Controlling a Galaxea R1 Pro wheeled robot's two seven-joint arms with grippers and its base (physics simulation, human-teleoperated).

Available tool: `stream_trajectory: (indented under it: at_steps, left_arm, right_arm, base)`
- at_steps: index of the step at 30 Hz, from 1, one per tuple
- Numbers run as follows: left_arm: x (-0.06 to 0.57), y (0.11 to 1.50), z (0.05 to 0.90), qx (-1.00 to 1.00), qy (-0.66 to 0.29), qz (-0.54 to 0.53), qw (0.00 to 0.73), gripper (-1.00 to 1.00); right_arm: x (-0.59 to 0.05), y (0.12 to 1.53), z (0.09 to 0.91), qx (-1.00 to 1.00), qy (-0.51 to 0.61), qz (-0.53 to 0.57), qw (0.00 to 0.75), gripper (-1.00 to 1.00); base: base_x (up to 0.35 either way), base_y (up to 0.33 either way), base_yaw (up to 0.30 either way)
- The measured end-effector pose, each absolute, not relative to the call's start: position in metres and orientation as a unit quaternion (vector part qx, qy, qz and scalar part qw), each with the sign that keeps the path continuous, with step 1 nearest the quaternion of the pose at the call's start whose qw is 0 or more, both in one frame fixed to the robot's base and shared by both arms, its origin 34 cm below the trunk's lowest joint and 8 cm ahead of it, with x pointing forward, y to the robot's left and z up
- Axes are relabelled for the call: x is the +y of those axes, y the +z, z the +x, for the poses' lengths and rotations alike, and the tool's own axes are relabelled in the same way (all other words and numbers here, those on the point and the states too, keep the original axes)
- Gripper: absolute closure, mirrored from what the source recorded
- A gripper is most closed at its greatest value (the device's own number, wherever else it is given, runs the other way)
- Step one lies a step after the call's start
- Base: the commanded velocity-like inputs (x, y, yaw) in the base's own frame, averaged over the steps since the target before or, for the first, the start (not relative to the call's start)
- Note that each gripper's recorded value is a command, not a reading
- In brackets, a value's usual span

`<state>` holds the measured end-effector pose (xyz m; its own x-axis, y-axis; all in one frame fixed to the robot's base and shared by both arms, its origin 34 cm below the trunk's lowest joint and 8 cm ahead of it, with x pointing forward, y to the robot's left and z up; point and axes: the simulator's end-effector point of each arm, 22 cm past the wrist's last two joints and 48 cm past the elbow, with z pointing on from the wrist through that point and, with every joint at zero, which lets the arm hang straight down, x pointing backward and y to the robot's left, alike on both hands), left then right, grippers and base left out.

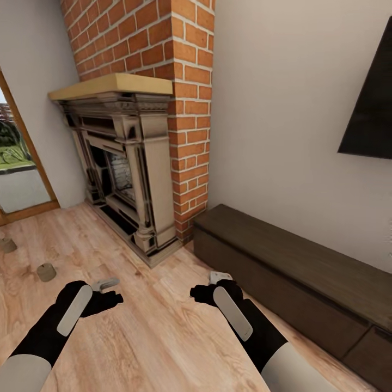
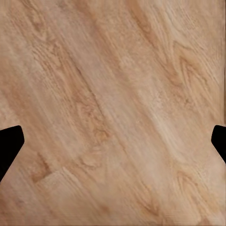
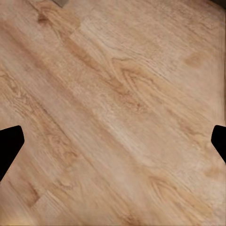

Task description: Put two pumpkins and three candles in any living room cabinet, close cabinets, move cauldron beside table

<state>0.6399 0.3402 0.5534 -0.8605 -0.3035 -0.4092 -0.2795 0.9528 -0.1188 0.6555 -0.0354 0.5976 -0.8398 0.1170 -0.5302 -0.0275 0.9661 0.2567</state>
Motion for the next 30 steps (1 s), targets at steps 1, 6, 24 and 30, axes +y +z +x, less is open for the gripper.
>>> stream_trajectory:
  at_steps: [1, 6, 24, 30]
  left_arm:
    - [0.3402, 0.5534, 0.6399, 0.964, -0.028, -0.151, 0.216, -1.0]
    - [0.34, 0.5532, 0.6399, 0.964, -0.028, -0.151, 0.216, -1.0]
    - [0.3399, 0.5531, 0.64, 0.964, -0.028, -0.151, 0.216, -1.0]
    - [0.3398, 0.5532, 0.64, 0.964, -0.029, -0.151, 0.216, -1.0]
  right_arm:
    - [-0.0353, 0.5974, 0.6554, 0.951, 0.128, 0.023, 0.282, -1.0]
    - [-0.0314, 0.598, 0.6553, 0.949, 0.137, 0.021, 0.282, -1.0]
    - [-0.0298, 0.5989, 0.6554, 0.949, 0.14, 0.02, 0.282, -1.0]
    - [-0.0298, 0.5989, 0.6554, 0.949, 0.14, 0.02, 0.282, -1.0]
  base:
    - [0.183, 0.181, -0.28]
    - [0.068, 0.224, -0.28]
    - [0.003, 0.044, -0.28]
    - [0.0, 0.158, -0.28]
